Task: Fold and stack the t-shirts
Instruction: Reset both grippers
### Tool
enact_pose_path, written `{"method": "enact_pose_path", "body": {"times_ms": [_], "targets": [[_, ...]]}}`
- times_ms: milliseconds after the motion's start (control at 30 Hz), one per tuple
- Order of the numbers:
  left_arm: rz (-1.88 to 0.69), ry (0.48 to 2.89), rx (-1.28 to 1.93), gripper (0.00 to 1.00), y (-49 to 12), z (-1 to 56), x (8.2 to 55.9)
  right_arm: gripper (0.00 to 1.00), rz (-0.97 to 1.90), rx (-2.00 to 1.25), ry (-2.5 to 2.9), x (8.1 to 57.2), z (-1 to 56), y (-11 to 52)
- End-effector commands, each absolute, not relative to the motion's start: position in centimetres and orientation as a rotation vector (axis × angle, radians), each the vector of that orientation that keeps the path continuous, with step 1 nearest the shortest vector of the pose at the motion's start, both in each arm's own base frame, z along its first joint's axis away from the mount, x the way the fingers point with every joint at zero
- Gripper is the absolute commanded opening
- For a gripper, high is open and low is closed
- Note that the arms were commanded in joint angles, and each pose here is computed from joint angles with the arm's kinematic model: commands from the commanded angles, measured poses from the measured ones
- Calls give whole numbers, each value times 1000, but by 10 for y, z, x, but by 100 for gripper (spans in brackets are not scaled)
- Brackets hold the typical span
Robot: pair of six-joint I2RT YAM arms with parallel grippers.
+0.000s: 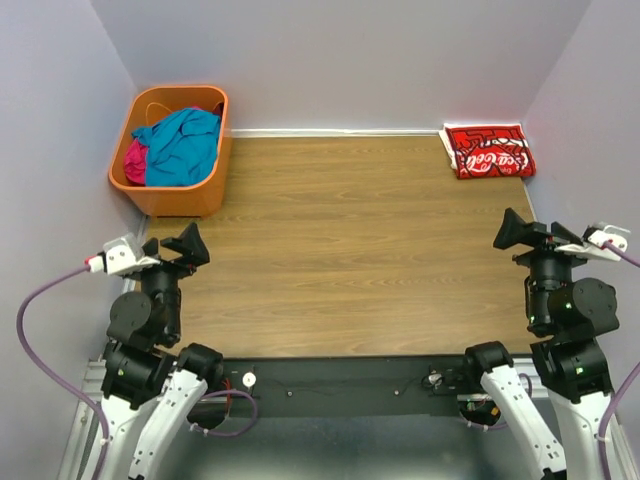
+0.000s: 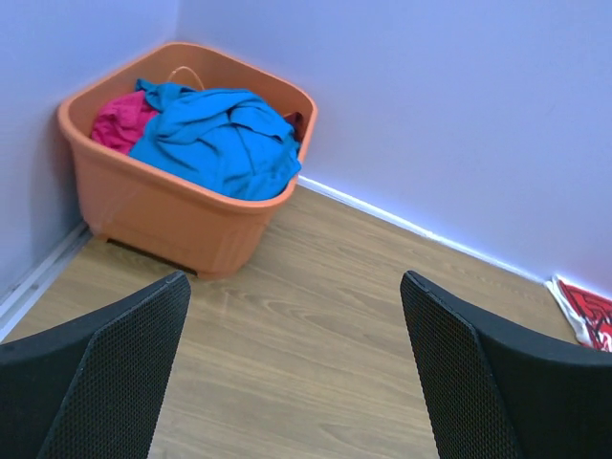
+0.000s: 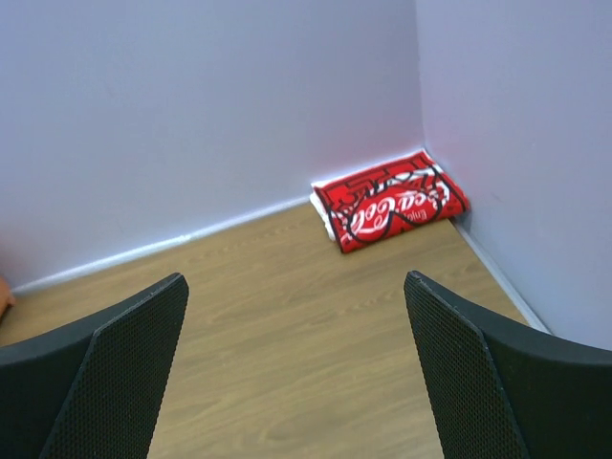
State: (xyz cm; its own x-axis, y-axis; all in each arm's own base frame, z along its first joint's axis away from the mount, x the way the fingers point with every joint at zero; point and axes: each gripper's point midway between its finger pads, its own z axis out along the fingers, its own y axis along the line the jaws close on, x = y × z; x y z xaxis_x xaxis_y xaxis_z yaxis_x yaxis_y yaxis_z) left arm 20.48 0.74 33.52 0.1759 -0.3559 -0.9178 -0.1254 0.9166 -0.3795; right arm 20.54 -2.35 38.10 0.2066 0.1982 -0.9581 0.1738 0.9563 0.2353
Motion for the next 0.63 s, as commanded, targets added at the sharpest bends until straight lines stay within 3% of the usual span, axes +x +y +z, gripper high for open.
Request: {"method": "enact_pose_path", "body": {"times_ms": [0,200,600], "targets": [[-137,1316,-533,99,31,328,188,100,39,305,1469,202,349,-17],[-189,1179,-608,99,46,333,164,100,52,259,1484,197,341,-12],[-215,1210,-624,99,41,323,170,100,113,183,1516,198,319,4]]}}
